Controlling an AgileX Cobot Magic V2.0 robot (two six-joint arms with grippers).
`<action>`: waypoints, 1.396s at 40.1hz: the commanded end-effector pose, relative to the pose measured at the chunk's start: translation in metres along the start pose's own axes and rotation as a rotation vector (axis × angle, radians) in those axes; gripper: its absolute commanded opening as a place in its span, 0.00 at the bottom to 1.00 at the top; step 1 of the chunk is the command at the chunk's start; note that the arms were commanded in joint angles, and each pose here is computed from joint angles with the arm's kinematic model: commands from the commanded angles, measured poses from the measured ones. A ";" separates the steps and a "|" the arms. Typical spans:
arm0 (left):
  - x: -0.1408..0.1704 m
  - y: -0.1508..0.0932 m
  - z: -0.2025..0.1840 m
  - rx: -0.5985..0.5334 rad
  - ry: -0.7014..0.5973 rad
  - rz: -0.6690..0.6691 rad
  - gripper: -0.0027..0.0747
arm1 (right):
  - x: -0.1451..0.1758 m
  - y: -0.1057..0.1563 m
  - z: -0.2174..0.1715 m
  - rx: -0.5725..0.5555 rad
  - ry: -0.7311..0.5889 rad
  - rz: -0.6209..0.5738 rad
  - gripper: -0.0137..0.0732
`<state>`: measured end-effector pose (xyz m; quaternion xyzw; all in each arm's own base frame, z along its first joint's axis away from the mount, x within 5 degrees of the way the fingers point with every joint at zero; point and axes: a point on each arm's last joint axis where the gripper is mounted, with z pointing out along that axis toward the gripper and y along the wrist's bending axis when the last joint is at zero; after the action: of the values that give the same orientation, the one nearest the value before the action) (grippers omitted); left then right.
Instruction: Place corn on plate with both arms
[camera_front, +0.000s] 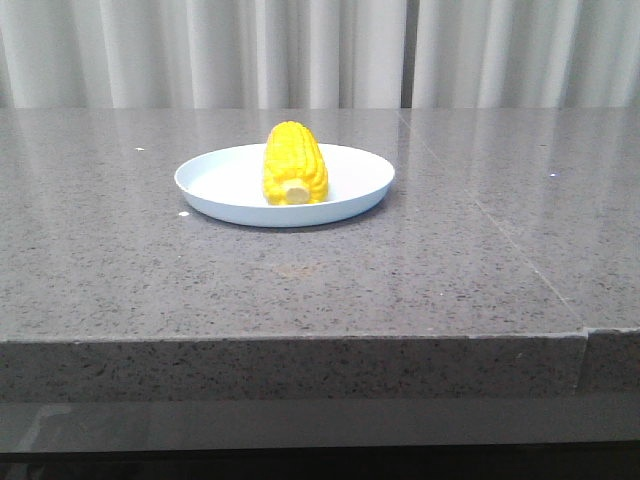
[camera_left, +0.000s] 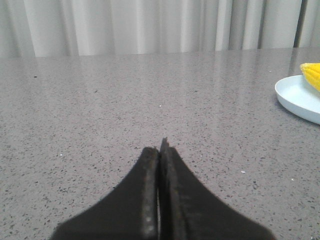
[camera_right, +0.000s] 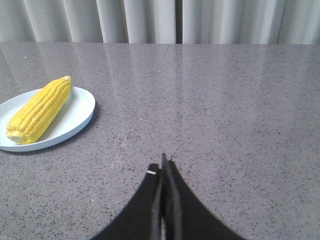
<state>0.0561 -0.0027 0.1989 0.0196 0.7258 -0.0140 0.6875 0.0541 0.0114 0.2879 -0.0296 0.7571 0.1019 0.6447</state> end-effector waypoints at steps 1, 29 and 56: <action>-0.008 0.000 -0.002 -0.002 -0.104 -0.008 0.01 | -0.014 0.001 -0.001 0.002 -0.091 -0.018 0.08; -0.008 0.000 -0.002 -0.002 -0.104 -0.008 0.01 | -0.005 -0.002 0.000 0.020 -0.116 -0.034 0.08; -0.008 0.000 -0.002 -0.002 -0.104 -0.008 0.01 | 0.089 -0.022 0.012 0.180 -0.105 -0.016 0.08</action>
<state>0.0561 -0.0028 0.1991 0.0191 0.7250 -0.0146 0.6883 0.0553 0.0010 0.1824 0.0322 0.7657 0.0365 0.6414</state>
